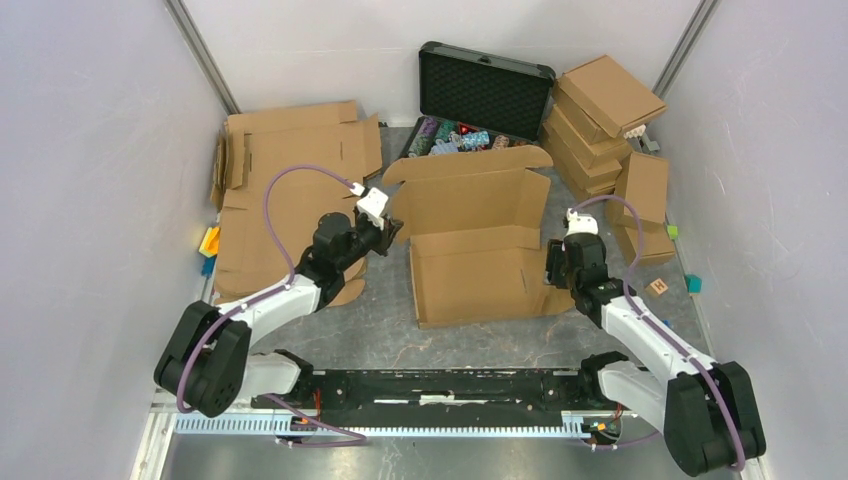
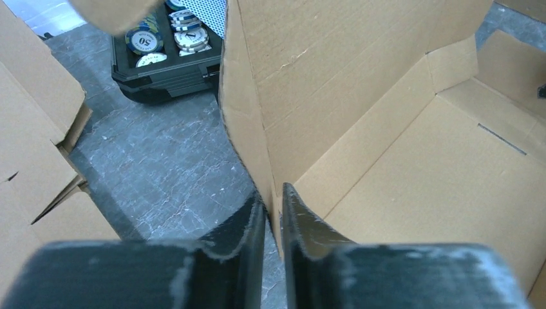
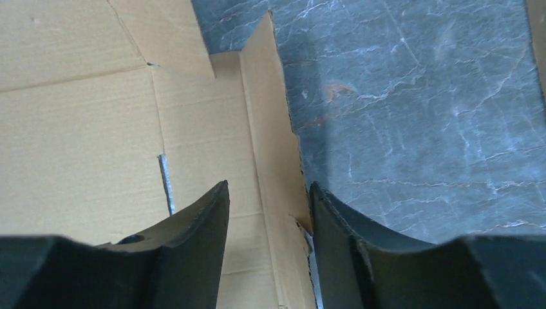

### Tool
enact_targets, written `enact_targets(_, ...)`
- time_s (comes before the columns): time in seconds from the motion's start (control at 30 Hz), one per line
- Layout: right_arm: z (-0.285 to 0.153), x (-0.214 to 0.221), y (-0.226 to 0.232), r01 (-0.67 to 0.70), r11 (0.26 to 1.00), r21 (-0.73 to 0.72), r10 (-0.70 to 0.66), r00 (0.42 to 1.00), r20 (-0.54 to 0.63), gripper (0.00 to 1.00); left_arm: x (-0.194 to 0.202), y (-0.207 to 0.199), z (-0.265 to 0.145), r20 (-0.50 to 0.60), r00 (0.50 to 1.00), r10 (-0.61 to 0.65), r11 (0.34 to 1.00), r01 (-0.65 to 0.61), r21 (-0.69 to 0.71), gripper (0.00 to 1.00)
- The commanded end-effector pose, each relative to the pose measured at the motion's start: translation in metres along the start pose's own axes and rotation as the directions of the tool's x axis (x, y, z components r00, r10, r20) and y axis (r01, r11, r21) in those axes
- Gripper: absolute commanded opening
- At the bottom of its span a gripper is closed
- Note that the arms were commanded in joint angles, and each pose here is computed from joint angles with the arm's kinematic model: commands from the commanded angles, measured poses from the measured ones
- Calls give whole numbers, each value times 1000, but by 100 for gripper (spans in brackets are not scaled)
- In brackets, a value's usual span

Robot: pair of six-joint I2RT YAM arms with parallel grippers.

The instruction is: Fold the paper box

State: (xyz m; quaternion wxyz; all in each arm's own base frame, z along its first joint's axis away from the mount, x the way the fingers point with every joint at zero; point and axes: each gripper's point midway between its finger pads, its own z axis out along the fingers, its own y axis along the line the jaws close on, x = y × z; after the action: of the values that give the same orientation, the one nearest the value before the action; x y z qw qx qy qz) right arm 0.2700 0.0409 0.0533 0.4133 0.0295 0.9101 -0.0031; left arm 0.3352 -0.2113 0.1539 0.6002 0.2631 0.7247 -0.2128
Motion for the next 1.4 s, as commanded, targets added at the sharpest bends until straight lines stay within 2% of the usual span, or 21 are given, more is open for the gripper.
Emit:
enact_targets(0.0,-3,-9,7,-17,999,-47,20,998,61,45,-37,10,9,106,994,-18,999,22,-39,30)
enact_targets(0.03,-4,-9,7,-17,998,-53,20,998,67,36,-37,10,8,103,993,-54,997,59,-45,39)
enact_targets(0.1,-7,-7,7,-14,998,-59,19,997,71,26,-37,9,5,88,990,-110,992,116,-59,52)
enact_targets(0.23,-10,-4,10,-16,996,-89,24,996,83,21,-40,25,-17,115,970,-213,946,234,-224,85)
enact_targets(0.3,-12,-4,12,-20,995,-103,30,995,96,20,-42,33,-33,130,956,-262,902,291,-318,92)
enact_targets(0.4,-17,-6,15,-28,991,-132,44,991,127,20,-31,34,-54,99,892,-442,798,441,-410,100)
enact_targets(0.47,-19,-9,16,-33,989,-142,53,988,142,21,-26,25,-62,106,823,-558,732,548,-404,100)
enact_targets(0.5,-20,-11,17,-34,989,-144,55,988,147,21,-22,17,-63,100,797,-595,720,584,-376,100)
enact_targets(0.63,-23,-15,21,-31,985,-168,57,987,149,21,0,-18,-55,-23,762,-647,743,624,-243,100)
enact_targets(0.8,-27,-21,31,-35,975,-219,71,985,159,22,42,-45,-49,-253,705,-662,749,615,-246,87)
enact_targets(0.93,-29,-23,36,-35,969,-245,76,984,161,22,53,-54,-46,-304,694,-652,758,603,-250,77)
enact_targets(1.1,-30,-24,37,-43,967,-252,86,983,164,22,61,-58,-37,-352,690,-632,775,577,-260,73)
enact_targets(1.37,-37,-33,39,-38,963,-266,87,980,177,22,72,-46,-30,-377,717,-586,810,502,-304,38)
